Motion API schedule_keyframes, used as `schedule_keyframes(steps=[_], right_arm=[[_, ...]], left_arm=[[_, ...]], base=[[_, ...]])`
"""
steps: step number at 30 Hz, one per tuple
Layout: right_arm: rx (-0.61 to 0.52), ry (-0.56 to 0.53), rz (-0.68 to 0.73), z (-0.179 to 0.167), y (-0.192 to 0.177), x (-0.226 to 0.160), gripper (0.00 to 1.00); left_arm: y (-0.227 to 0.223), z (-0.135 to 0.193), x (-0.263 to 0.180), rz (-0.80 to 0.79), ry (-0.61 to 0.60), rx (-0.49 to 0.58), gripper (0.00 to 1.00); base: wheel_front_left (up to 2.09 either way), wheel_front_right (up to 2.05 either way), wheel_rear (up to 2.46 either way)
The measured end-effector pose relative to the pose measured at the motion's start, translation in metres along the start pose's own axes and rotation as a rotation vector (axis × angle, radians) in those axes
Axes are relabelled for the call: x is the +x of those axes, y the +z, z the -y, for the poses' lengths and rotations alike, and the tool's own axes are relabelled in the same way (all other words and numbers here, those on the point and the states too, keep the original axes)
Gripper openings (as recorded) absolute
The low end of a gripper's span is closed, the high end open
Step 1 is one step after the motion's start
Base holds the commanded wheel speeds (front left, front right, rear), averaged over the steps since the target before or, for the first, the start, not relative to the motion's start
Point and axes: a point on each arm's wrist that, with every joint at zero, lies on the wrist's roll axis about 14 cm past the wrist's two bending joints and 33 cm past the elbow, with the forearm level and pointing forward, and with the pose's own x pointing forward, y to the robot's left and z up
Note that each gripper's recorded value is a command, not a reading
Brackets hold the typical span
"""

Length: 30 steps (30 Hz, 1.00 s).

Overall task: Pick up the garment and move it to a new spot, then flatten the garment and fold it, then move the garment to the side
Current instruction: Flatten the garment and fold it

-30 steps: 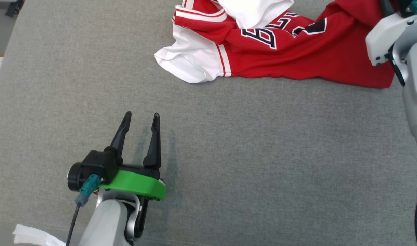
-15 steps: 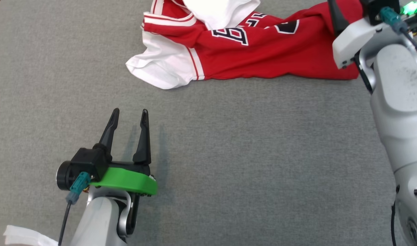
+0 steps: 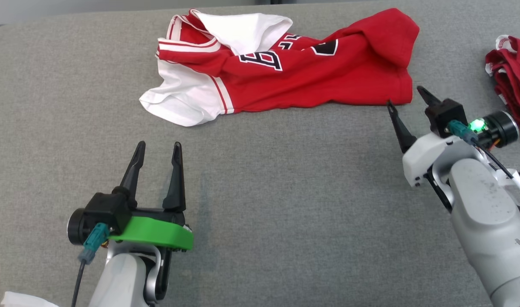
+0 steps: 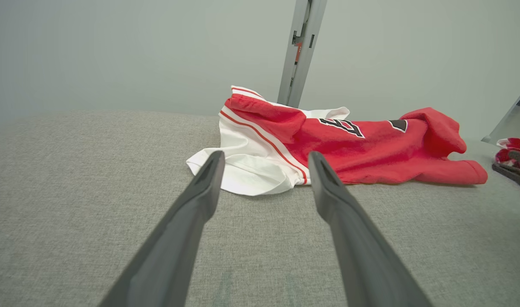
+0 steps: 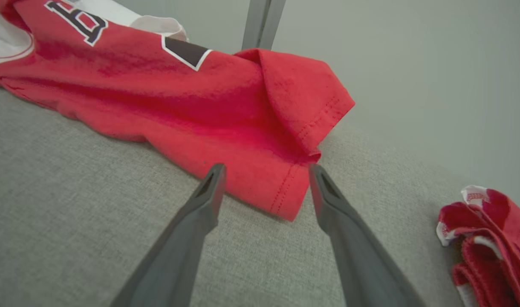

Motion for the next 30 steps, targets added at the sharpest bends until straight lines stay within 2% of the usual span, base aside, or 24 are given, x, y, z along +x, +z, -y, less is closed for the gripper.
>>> schedule_keyframes(steps=[7,21,22,23,24,27,30], right_arm=[[0.022,-0.023,-0.12,0.011,-0.043,0.001,1.0],[0.021,0.02,-0.165,-0.004,-0.055,0.035,1.0],[0.022,0.02,-0.165,-0.004,-0.054,0.035,0.93],[0.022,0.019,-0.165,-0.003,-0.053,0.037,0.49],[0.025,0.018,-0.166,-0.003,-0.053,0.038,0.4],[0.034,0.019,-0.165,-0.005,-0.051,0.038,0.02],[0.047,0.02,-0.15,-0.008,-0.044,0.038,0.0]], left_arm=[[-0.009,-0.009,-0.002,-0.025,0.024,-0.001,1.0],[-0.019,-0.038,-0.011,-0.057,0.108,0.01,1.0],[-0.019,-0.038,-0.01,-0.057,0.107,0.011,1.0],[-0.02,-0.037,-0.01,-0.059,0.105,0.015,1.0],[-0.021,-0.037,-0.01,-0.062,0.102,0.019,1.0],[-0.021,-0.037,-0.01,-0.062,0.1,0.026,1.0],[-0.02,-0.036,-0.01,-0.062,0.098,0.03,1.0]], base=[[0.0,0.0,0.0],[0.0,0.0,0.0],[0.0,0.0,0.0],[0.0,0.0,0.0],[0.0,0.0,0.0],[0.0,0.0,0.0],[0.0,0.0,0.0]])
